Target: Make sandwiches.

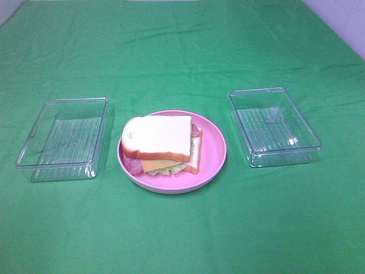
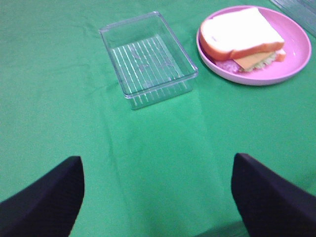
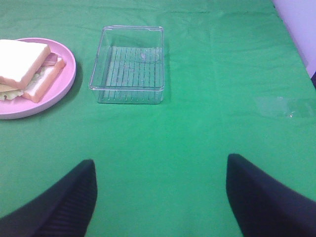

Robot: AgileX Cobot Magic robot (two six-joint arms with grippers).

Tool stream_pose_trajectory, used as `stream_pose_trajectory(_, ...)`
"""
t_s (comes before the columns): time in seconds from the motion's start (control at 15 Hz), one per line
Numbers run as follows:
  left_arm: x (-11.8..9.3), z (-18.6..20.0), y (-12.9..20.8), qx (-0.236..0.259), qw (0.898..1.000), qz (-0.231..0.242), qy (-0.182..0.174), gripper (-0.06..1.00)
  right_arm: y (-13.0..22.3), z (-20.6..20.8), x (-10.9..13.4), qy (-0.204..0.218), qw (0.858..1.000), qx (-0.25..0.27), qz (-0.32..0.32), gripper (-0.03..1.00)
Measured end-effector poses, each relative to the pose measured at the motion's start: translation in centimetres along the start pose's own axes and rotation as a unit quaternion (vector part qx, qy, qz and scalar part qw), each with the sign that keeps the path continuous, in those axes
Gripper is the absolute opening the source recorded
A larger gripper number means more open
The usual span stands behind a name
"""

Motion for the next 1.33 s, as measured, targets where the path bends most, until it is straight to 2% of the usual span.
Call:
stream_pose_trajectory(0.2, 0.00, 1.06, -0.09, -0.039, 0.999, -0.001, -0.014, 0.77, 0.00, 0.00, 0.00, 0.000, 1.000, 0.000, 0.000, 0.70)
stream_pose_trajectory(1.33, -0.01, 1.05, 0.03, -0.039, 0.999, 0.002, -0.014, 0.77, 0.00, 0.00, 0.00, 0.000, 1.000, 0.000, 0.000, 0.70)
Point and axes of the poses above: a point on each arm's last joint axis where the gripper is mounted, z pointing back along that axis away from the gripper, x along the wrist's bending axis when the last joint is at zero, y = z × x, the point moved 9 cm from there along -z, pointing out along that axis toward the gripper, and after that the axes turned 6 degrees about z, right-handed, at the moved point
